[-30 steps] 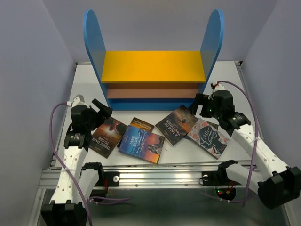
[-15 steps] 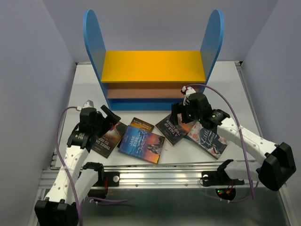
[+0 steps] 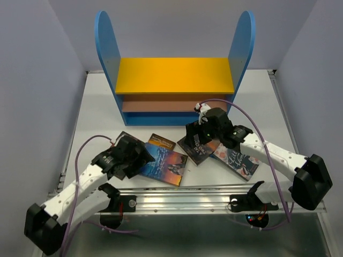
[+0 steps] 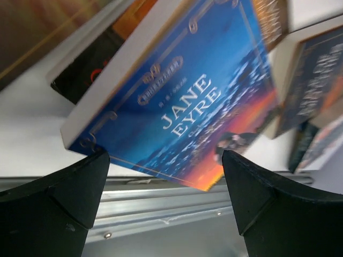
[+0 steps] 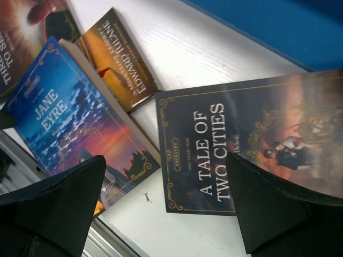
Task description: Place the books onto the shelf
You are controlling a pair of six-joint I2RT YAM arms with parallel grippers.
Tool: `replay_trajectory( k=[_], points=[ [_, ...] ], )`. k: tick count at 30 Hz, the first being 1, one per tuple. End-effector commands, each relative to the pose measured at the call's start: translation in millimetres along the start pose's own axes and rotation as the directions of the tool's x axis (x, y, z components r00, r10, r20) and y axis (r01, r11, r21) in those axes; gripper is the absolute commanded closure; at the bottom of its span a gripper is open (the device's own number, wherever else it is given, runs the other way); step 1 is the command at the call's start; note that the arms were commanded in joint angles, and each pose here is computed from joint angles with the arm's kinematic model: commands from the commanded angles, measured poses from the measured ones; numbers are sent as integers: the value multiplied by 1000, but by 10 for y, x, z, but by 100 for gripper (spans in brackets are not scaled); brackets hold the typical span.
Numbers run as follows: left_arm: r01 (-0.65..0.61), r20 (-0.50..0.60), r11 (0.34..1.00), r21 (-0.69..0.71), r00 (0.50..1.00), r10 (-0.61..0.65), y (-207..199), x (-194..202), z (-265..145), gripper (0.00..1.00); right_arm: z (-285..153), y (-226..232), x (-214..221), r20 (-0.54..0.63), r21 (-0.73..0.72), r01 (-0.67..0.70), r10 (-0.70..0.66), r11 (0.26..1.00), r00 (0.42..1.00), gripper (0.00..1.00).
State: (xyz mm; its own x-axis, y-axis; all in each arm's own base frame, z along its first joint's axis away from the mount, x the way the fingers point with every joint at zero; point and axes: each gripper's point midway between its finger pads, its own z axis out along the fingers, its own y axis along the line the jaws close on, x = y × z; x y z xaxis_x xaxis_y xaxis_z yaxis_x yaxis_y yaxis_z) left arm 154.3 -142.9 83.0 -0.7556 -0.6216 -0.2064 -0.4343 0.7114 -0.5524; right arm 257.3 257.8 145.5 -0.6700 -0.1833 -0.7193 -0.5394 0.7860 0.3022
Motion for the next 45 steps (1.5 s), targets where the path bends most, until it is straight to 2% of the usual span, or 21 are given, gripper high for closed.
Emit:
replay_trajectory(
  k=[1,5,7,12,17,20,24,29,37,41,45],
  points=[
    [11,17,998,-60,1000,-10,-173,39,26,1,-23,318,-197,65,-103,108,-102,989,993,0],
    [33,14,995,-96,999,-32,-161,116,-18,1,-17,282,-155,59,-90,105,-100,990,993,0],
    [48,-11,990,-135,999,-50,-30,212,-29,1,-6,239,-133,57,-70,104,-100,992,993,0],
    [104,-57,989,-103,992,-111,-15,430,-18,1,-8,141,-157,78,-14,88,-87,996,993,0],
    [76,-81,984,-163,993,-90,25,600,46,1,-1,210,-118,78,-61,102,-97,993,992,0],
    [52,-56,974,-220,996,-66,96,579,107,1,22,194,-97,73,-56,98,-93,994,993,0],
    [93,-23,982,-164,995,-98,-21,549,245,1,0,188,-93,78,-54,101,-97,993,992,0],
    [142,7,979,-148,990,-142,21,552,476,1,-26,187,-98,89,-52,95,-90,994,992,0],
    [143,53,979,-145,989,-137,53,496,611,1,-48,130,-75,96,-24,88,-85,996,992,0],
    [156,97,979,-128,985,-144,30,408,591,7,-23,101,-43,86,-13,81,-79,997,993,0],
    [169,125,979,-111,980,-155,2,345,543,25,-5,86,-35,82,-6,80,-79,997,994,0]
  ],
)
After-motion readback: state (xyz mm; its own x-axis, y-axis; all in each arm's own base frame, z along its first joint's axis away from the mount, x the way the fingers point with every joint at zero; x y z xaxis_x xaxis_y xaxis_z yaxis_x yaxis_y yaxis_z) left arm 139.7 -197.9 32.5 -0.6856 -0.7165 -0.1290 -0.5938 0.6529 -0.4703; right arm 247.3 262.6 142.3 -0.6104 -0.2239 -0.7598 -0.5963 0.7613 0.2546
